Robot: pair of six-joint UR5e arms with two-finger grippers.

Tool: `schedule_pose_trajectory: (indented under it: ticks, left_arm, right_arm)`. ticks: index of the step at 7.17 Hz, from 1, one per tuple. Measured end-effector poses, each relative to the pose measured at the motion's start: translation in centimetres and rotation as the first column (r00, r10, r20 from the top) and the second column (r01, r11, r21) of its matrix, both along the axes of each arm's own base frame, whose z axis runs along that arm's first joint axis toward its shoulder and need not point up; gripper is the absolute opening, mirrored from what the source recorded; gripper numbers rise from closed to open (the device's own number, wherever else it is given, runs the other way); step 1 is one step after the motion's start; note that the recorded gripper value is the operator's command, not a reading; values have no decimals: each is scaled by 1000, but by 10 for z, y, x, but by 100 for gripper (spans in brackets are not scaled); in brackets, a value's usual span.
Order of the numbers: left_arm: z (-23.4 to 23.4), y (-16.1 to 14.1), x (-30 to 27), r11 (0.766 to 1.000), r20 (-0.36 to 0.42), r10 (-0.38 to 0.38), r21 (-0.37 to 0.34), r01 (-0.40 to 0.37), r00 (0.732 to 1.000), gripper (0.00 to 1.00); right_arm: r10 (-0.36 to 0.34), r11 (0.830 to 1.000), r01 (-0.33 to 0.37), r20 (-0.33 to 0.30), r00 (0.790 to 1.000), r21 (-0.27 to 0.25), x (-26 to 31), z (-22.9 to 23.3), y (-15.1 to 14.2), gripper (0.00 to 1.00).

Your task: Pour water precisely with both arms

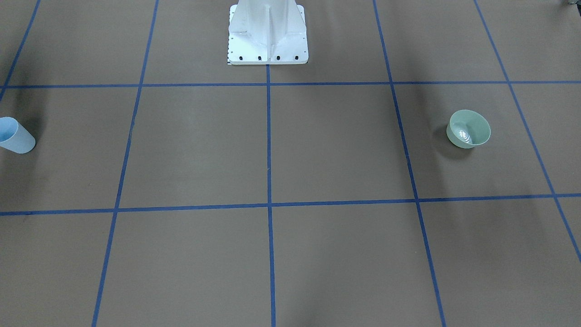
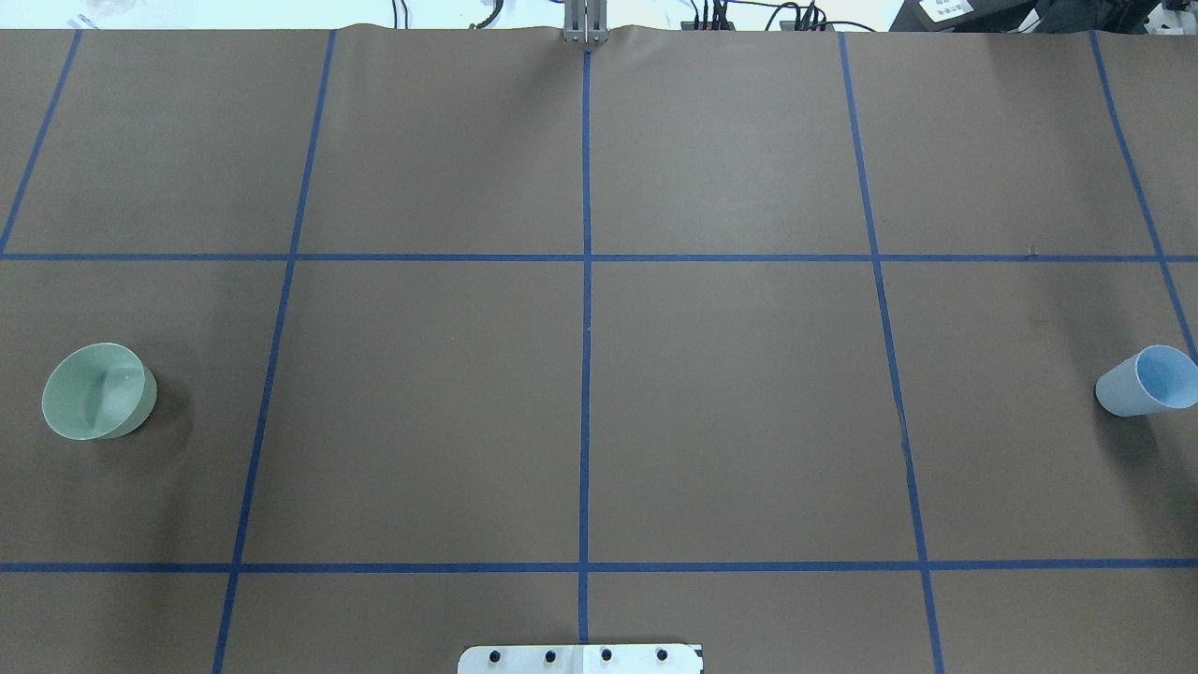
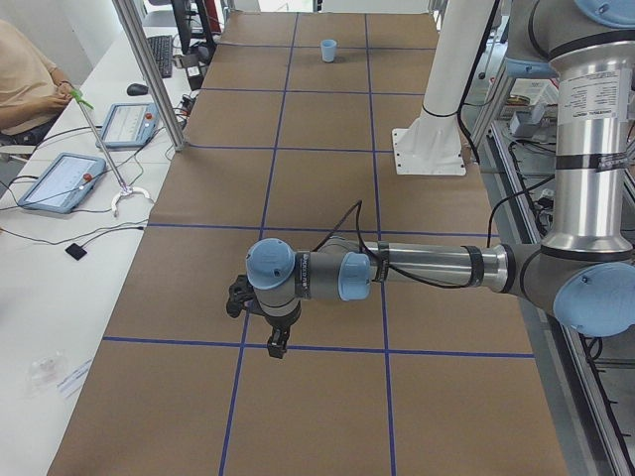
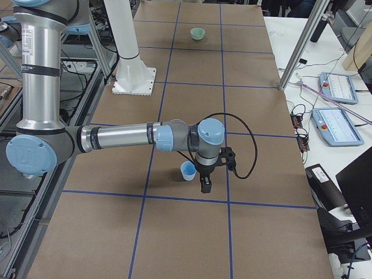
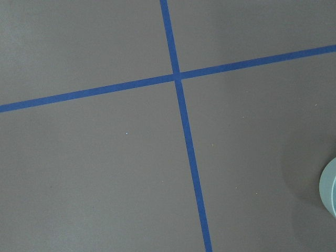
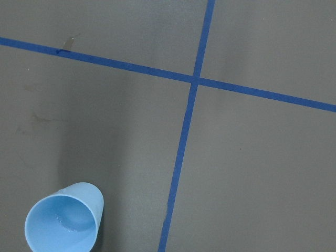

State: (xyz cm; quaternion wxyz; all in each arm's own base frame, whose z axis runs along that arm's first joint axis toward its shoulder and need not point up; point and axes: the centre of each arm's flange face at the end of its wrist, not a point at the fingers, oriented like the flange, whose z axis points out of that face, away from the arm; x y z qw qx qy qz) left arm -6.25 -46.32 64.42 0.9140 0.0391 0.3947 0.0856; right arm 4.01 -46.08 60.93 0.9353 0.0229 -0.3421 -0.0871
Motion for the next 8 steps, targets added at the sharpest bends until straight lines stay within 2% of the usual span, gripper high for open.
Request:
schedule_pose_trajectory:
  ticks: [3, 5, 8]
  left_arm:
    - [-3, 0, 0, 1000, 3, -1, 6, 1, 1000, 100]
    - [-8, -1, 0, 1000, 7, 0, 17, 0, 1000, 100]
    - [-35, -21, -1, 997, 11, -5, 79, 4, 1000, 100]
  right_arm:
    - [-1, 1000, 1, 1, 1000, 6, 0, -3, 0, 100]
    - [-3, 999, 3, 1, 1000, 39, 0, -18, 0, 100]
    - [1, 997, -1, -6, 1000, 78, 0, -37, -9, 100]
